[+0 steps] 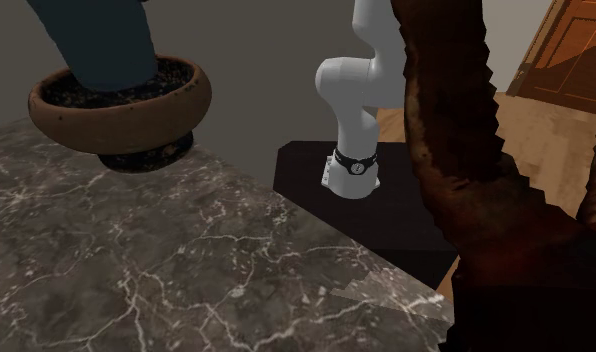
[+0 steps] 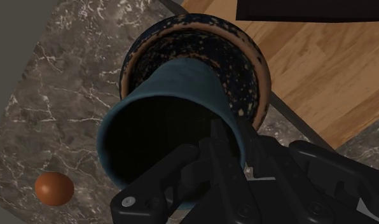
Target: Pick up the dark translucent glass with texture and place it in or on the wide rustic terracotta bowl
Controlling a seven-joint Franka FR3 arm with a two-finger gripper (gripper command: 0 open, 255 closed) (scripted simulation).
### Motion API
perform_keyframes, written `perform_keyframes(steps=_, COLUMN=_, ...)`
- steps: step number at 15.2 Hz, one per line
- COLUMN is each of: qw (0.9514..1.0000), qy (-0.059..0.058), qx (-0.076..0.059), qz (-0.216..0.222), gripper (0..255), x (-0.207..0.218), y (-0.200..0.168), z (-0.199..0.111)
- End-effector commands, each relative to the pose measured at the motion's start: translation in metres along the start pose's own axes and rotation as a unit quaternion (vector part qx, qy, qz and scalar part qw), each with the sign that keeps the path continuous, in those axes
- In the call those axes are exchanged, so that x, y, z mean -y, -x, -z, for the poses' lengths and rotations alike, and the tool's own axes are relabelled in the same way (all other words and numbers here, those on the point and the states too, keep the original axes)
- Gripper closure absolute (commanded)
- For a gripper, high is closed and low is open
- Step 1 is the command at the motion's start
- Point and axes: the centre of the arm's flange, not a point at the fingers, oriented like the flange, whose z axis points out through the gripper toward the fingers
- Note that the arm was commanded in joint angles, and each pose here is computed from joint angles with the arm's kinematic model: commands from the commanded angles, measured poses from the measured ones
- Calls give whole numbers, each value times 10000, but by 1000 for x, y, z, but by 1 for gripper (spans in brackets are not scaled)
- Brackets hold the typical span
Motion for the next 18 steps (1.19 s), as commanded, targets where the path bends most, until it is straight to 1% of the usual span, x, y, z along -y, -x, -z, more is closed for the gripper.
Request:
perform_keyframes(steps=1, qw=10000, qy=3, qx=-3, qz=0, gripper=255, x=0, y=0, z=0)
perform_keyframes(steps=5, qw=10000, qy=3, qx=-3, qz=0, gripper=255, x=0, y=0, z=0)
perform_keyframes(steps=6, qw=10000, qy=3, qx=-3, qz=0, gripper=0, x=0, y=0, z=0)
perform_keyframes(steps=11, qw=10000, qy=3, qx=-3, qz=0, gripper=0, x=0, y=0, z=0)
perform_keyframes(steps=15, qw=10000, qy=3, qx=-3, qz=0, gripper=0, x=0, y=0, z=50)
perform_keyframes(steps=18, qw=10000, qy=3, qx=-3, qz=0, gripper=0, x=0, y=0, z=49)
